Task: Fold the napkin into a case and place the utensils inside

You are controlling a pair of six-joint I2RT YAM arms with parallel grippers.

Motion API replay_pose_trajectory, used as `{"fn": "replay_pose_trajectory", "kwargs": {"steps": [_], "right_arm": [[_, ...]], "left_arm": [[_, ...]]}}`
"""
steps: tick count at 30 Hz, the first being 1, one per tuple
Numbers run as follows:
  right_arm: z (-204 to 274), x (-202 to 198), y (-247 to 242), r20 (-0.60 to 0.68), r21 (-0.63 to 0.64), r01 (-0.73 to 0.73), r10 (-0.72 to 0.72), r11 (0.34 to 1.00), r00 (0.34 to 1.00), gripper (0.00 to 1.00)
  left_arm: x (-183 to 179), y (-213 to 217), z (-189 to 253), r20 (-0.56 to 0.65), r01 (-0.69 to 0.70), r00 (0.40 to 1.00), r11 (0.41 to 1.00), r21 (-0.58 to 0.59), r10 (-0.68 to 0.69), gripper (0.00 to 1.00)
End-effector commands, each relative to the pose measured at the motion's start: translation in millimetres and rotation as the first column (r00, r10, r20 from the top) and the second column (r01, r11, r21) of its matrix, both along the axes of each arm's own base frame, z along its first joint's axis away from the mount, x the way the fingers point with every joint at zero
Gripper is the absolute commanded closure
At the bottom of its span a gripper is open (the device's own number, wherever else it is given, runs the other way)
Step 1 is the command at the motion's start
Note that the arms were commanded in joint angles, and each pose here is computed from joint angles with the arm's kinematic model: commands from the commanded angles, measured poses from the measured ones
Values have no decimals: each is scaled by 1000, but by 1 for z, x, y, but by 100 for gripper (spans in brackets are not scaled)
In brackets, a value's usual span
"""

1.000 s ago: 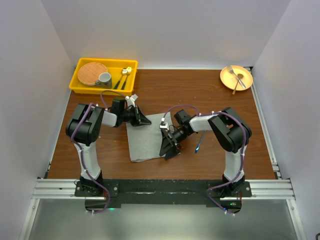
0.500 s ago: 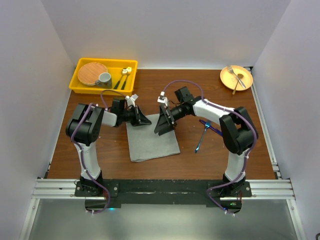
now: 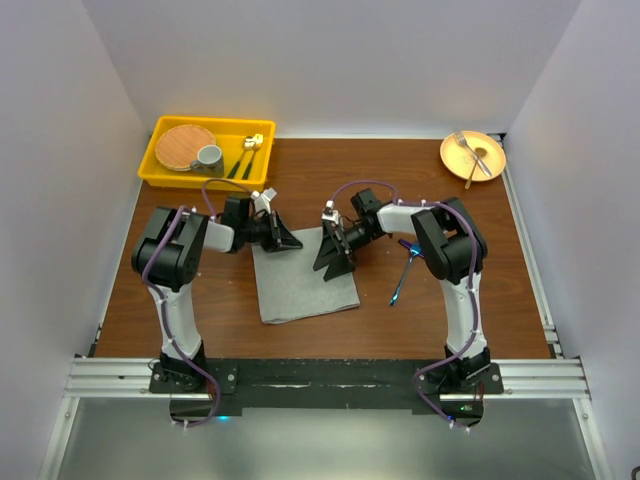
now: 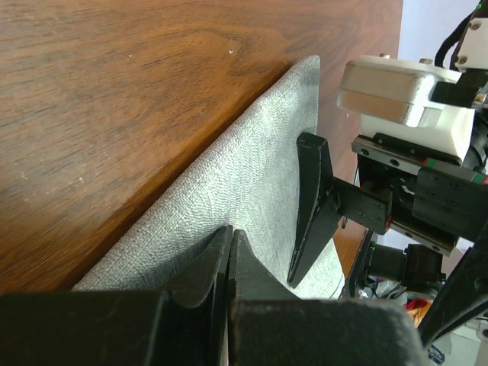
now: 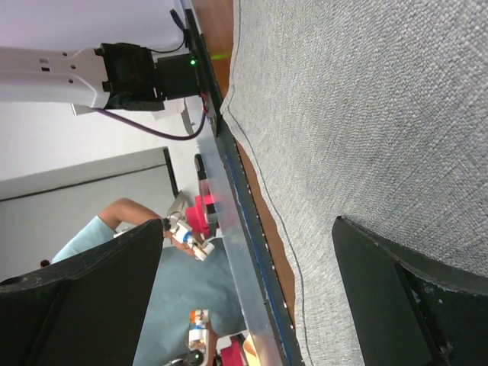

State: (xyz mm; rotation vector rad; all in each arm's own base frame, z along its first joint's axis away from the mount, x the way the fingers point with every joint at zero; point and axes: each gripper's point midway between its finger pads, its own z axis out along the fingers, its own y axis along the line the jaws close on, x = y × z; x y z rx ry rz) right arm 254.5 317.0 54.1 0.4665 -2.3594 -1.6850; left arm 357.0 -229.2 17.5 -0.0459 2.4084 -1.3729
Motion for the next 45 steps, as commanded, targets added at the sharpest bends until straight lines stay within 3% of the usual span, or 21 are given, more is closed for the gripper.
{"fn": "replay_pose_trajectory", "kwargs": {"steps": [1, 6, 8, 12, 20, 31, 33, 39, 41, 42, 44, 45], "right_arm": [[-2, 9, -5, 32, 2, 4, -4, 1000, 999, 2], [52, 21, 4, 70, 64, 18, -22, 998, 997, 2], [79, 35, 12, 143, 123, 32, -50, 992, 988, 2], [100, 59, 27, 102, 162, 94, -111, 982, 989, 2], [68, 93, 39, 63, 172, 153, -166, 973, 984, 2], [10, 105, 22, 29, 96, 176, -180, 980, 983, 2], [5, 103, 20, 18, 77, 173, -175, 982, 984, 2], [51, 117, 25, 143, 109, 147, -161, 983, 976, 2], [84, 116, 25, 228, 136, 130, -159, 982, 961, 2], [89, 107, 21, 205, 111, 127, -148, 986, 967, 3], [104, 95, 14, 291, 98, 89, -114, 991, 950, 6], [100, 75, 7, 235, 33, 70, -76, 997, 969, 15]], "left_arm": [[-1, 11, -27, -32, -12, 999, 997, 77, 15, 100], [3, 10, -23, -19, -2, 1000, 997, 76, 3, 100], [5, 10, -22, -14, 0, 1000, 997, 76, 1, 100], [4, 10, -25, -22, 1, 1000, 997, 79, 1, 100], [2, 11, -24, -12, 16, 1000, 996, 89, -15, 100], [6, 7, -19, 16, 55, 998, 996, 67, -56, 100], [7, 5, -8, 57, 66, 996, 996, 51, -69, 99], [8, 4, 66, 258, 103, 961, 994, -18, -95, 75], [7, 8, 93, 374, 131, 918, 991, 26, -131, 68], [7, 11, 98, 413, 141, 898, 988, 62, -154, 67], [-1, 21, 103, 508, 207, 812, 955, 213, -289, 66], [-5, 24, 106, 527, 235, 779, 938, 256, -339, 65]]}}
